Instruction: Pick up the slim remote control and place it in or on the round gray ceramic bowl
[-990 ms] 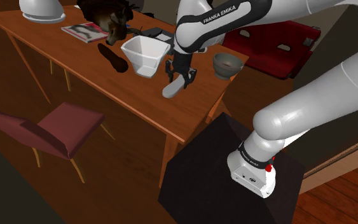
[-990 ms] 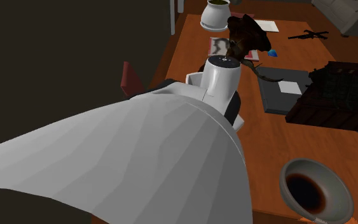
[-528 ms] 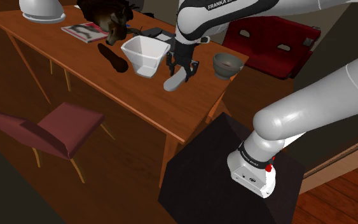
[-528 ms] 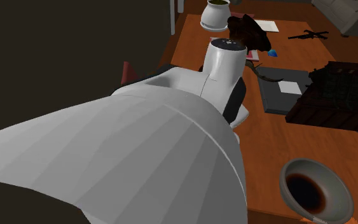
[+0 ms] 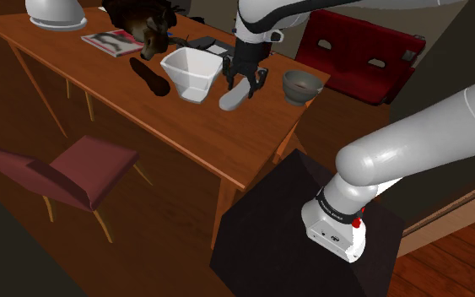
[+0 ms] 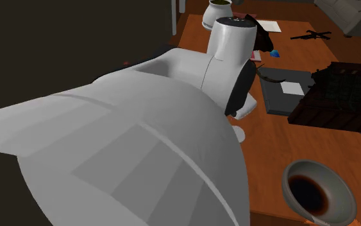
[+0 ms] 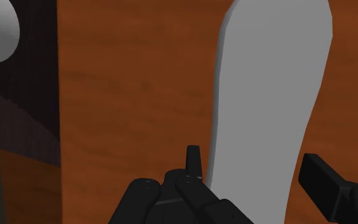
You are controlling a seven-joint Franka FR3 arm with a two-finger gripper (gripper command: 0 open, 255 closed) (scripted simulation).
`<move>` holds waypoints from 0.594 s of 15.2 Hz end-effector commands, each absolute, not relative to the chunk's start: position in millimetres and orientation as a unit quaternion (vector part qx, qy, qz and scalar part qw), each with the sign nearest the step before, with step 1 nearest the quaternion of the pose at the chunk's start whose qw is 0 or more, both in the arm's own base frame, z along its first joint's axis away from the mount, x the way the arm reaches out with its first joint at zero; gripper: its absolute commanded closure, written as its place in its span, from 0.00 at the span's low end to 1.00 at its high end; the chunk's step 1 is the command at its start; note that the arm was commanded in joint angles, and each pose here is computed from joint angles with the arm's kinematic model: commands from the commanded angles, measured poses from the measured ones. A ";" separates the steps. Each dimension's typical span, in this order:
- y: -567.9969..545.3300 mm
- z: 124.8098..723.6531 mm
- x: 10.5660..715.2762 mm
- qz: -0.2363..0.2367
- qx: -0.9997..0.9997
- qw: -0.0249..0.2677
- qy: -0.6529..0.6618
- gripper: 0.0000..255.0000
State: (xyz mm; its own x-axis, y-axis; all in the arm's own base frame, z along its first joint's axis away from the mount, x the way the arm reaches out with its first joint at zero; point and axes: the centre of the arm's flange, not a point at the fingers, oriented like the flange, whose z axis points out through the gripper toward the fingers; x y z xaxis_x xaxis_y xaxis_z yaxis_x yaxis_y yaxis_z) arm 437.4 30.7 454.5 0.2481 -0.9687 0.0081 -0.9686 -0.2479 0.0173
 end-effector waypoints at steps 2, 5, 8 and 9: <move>30.7 471.2 437.9 -0.002 0.790 0.009 -0.613 1.00; 30.7 487.0 437.9 -0.002 0.790 0.009 -0.613 1.00; 30.7 502.8 437.9 -0.002 0.790 0.009 -0.613 1.00; 30.7 508.1 437.9 -0.002 0.790 0.009 -0.613 1.00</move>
State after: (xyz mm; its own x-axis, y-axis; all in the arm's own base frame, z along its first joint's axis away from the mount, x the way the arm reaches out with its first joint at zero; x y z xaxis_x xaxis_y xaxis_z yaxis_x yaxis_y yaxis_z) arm 437.4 30.1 502.5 0.2481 -0.9687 0.0082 -0.9686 -0.2479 0.0172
